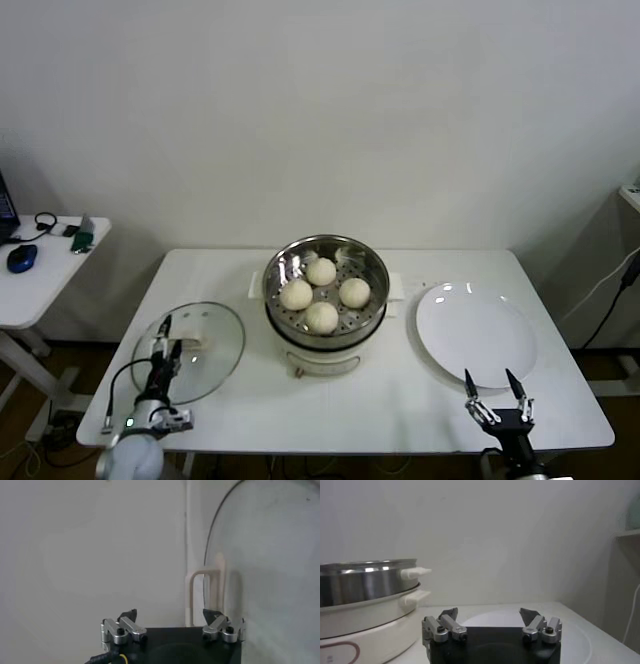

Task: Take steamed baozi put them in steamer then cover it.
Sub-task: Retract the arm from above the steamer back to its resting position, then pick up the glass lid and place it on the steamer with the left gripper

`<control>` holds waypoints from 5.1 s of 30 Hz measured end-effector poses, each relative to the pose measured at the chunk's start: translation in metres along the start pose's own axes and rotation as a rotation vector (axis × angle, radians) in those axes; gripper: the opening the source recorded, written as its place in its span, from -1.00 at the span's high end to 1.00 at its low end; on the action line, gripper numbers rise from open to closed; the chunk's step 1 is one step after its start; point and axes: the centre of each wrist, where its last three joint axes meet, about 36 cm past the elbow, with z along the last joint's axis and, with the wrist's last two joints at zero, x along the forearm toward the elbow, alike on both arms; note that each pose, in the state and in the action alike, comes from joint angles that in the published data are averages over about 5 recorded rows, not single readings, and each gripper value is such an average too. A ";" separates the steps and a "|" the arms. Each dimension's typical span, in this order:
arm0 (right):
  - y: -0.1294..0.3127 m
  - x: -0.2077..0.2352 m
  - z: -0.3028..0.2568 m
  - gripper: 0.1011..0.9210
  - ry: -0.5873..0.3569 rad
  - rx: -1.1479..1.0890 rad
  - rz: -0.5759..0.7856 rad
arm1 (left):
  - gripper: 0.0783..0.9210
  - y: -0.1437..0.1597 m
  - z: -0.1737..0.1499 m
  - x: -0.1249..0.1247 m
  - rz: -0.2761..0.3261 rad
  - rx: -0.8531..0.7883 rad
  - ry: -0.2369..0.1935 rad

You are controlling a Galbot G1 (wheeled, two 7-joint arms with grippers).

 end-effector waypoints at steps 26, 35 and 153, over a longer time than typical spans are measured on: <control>0.007 -0.001 0.000 -0.76 -0.008 0.009 0.000 | 0.81 -0.010 -0.001 -0.007 0.024 -0.004 0.017; 0.007 -0.003 -0.002 -0.76 0.001 0.035 0.012 | 0.85 0.024 -0.003 -0.007 -0.022 0.019 0.026; 0.006 -0.010 0.027 -0.76 0.019 0.148 0.058 | 0.26 0.185 -0.314 -0.021 -0.030 0.075 -0.136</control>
